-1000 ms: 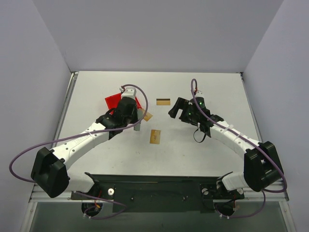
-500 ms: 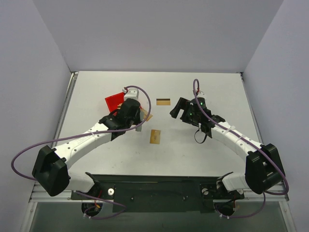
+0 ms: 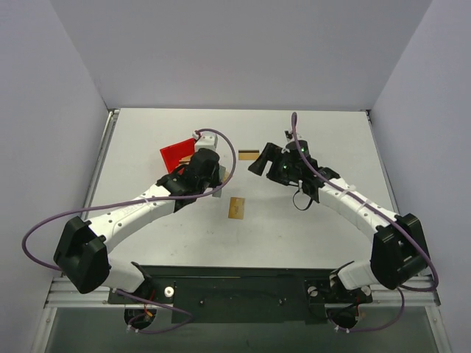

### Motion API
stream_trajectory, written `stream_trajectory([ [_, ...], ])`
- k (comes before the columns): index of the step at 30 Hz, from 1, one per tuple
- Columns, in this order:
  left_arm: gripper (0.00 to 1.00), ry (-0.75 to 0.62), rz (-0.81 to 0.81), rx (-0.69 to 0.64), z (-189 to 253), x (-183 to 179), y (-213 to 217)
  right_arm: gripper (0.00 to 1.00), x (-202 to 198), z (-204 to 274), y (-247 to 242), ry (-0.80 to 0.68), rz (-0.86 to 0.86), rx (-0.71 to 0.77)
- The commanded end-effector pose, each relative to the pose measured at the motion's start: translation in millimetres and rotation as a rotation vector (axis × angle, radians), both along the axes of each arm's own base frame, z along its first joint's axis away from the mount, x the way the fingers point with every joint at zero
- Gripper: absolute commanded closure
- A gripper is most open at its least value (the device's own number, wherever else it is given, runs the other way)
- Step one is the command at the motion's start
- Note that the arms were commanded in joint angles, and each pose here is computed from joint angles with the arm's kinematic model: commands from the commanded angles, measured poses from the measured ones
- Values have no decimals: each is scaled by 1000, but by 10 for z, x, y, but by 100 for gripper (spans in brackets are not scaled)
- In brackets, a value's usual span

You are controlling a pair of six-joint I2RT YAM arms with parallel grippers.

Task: Put the credit cards into the card holder
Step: Open the card holder at the center of the board.

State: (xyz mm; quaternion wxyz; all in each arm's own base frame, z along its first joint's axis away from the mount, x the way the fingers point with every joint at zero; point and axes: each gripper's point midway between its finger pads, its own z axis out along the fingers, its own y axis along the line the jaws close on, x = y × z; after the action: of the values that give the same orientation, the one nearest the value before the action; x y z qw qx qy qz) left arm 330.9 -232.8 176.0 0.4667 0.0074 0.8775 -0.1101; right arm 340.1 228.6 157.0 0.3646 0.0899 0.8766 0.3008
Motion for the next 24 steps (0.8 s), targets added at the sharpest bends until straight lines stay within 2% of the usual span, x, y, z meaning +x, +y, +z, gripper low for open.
stream_trajectory([
  [1,100,-112,-51,-143,479,121,-279,27,-49,136,385,11,127,118],
  [10,100,-123,-134,-236,614,95,-496,28,-227,223,758,10,312,214],
  [24,100,-138,-187,-308,755,28,-607,31,-194,11,750,70,286,154],
])
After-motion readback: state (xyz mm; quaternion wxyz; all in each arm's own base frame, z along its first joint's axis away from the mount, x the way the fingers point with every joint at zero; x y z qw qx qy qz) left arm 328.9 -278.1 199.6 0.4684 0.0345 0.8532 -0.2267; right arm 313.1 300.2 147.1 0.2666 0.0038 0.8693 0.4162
